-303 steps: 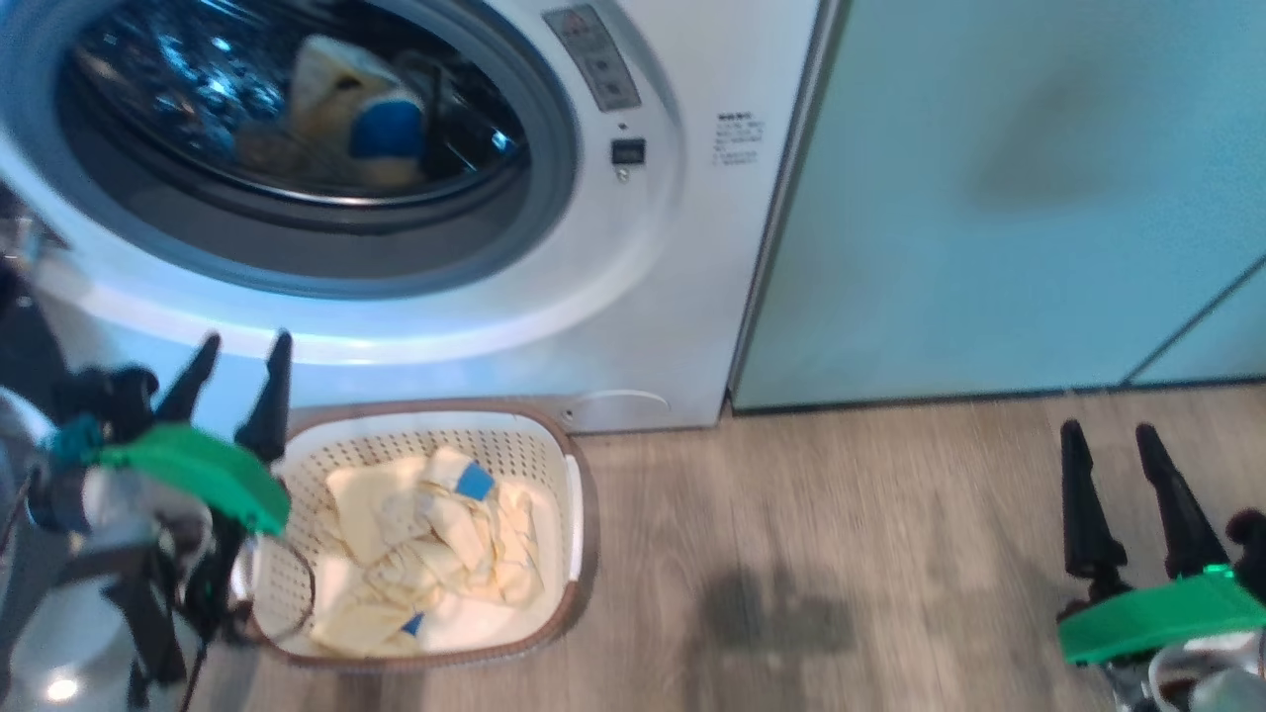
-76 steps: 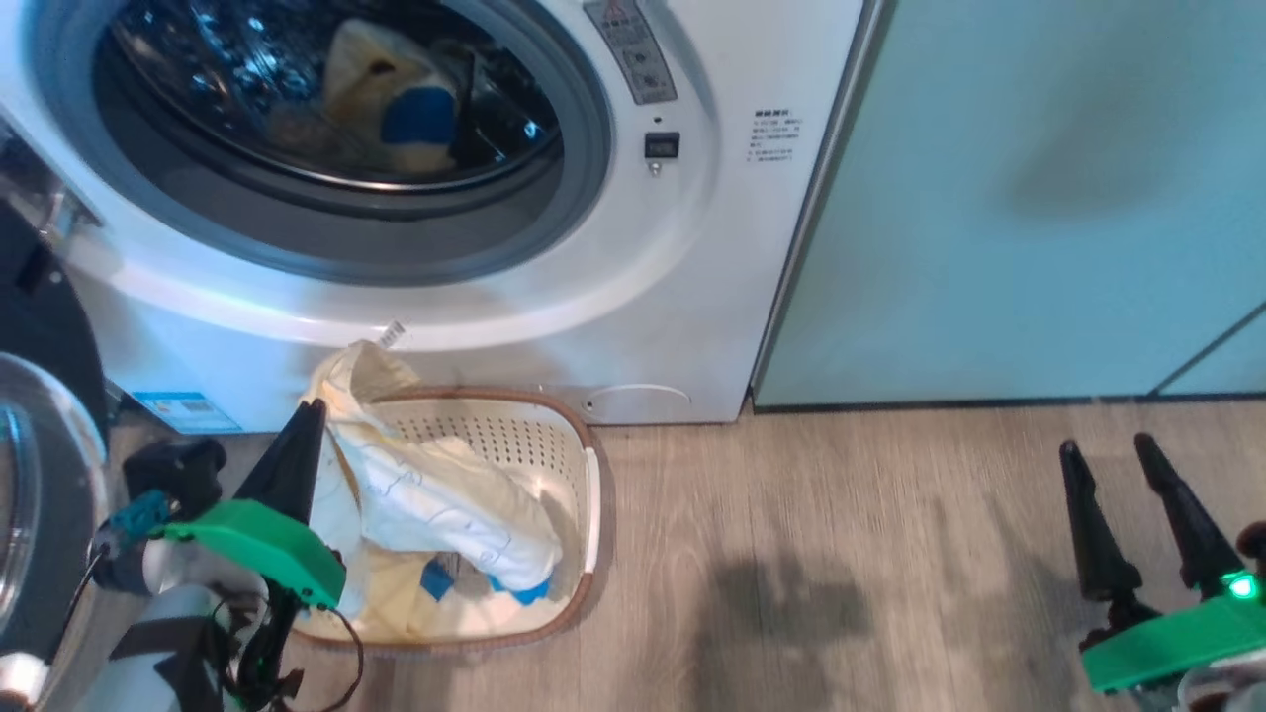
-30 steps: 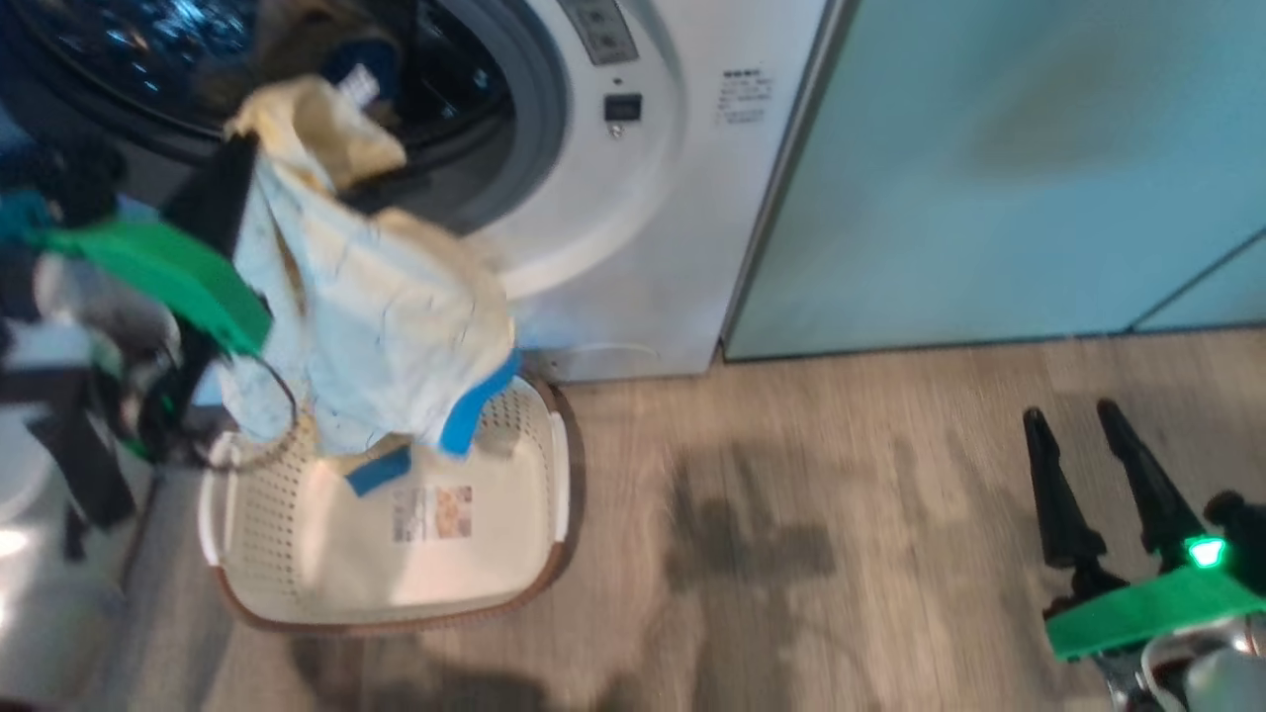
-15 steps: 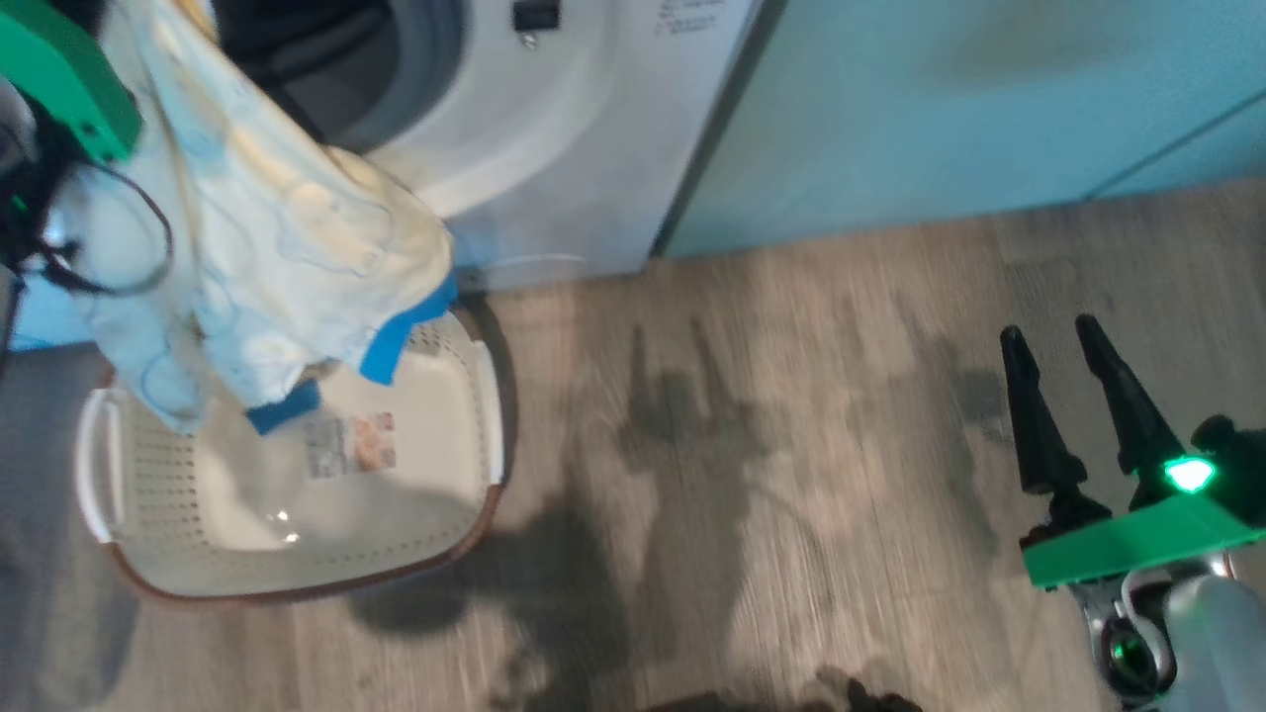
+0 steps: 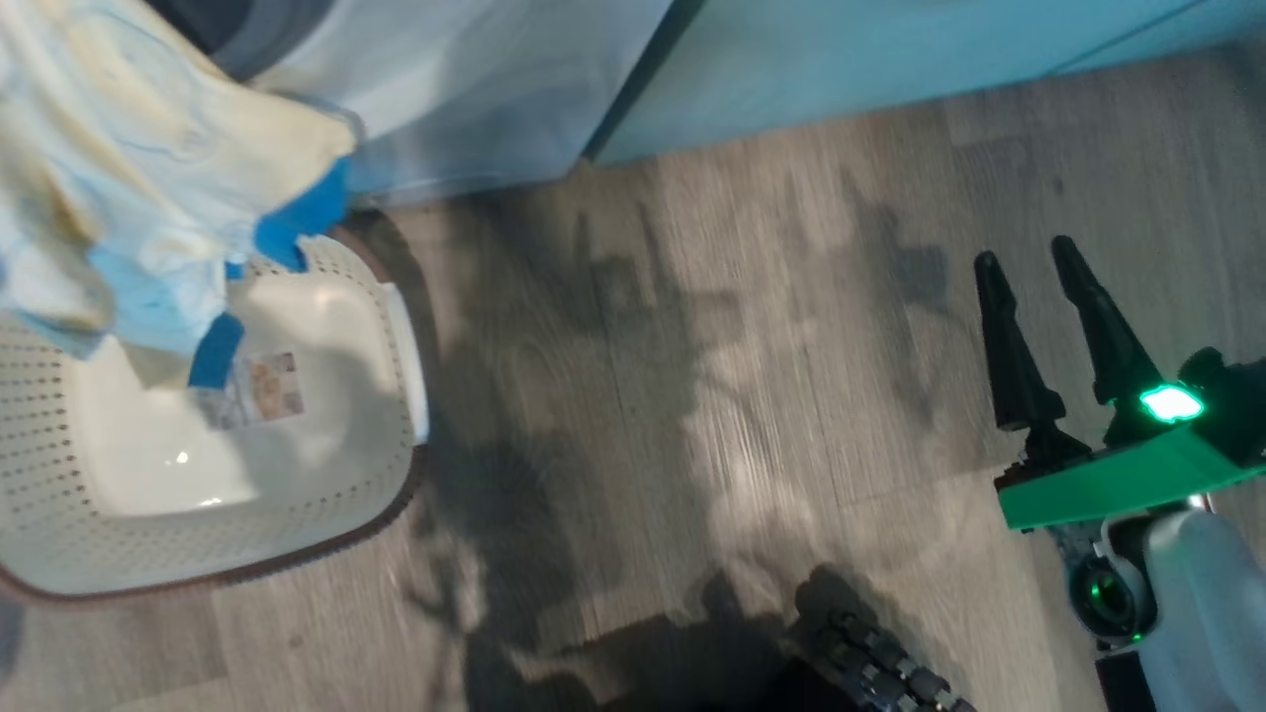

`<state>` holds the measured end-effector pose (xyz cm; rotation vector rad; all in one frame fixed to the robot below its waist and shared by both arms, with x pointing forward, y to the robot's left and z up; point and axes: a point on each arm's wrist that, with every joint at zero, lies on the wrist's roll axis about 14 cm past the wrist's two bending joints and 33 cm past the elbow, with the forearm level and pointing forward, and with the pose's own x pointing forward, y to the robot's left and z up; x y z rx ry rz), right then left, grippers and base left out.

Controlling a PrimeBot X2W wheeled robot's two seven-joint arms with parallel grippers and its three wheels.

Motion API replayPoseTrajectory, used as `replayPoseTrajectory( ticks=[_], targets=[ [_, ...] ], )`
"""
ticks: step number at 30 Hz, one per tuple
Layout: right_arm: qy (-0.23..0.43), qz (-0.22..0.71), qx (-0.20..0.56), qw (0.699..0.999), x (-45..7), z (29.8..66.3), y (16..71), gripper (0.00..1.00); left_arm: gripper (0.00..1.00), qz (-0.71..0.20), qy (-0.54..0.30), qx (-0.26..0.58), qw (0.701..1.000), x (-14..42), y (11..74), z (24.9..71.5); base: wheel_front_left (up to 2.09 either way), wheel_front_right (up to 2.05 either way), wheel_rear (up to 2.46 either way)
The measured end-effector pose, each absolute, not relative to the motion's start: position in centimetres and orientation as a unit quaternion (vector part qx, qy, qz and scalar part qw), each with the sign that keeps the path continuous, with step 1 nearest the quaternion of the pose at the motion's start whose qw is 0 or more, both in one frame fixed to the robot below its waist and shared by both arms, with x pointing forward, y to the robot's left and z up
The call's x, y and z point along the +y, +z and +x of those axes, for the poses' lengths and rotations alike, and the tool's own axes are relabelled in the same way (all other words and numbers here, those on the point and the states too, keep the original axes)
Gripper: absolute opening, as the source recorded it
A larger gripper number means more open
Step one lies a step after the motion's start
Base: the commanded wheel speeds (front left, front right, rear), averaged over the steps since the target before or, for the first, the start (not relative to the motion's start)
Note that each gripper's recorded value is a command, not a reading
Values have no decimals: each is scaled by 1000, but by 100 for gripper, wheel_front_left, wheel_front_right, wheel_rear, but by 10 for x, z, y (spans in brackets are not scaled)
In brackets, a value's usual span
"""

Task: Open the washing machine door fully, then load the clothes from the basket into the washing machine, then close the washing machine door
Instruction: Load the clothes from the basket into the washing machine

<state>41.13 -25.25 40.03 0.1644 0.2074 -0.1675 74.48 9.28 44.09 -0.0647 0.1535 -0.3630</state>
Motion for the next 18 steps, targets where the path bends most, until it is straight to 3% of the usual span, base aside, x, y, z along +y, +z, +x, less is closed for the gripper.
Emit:
replayPoseTrajectory(
  ticks=[18],
  targets=[
    [-95,72,127,985,-261,417,380,100,0,-62,-95,-67,991,113,482,795,0,0,0]
  ],
)
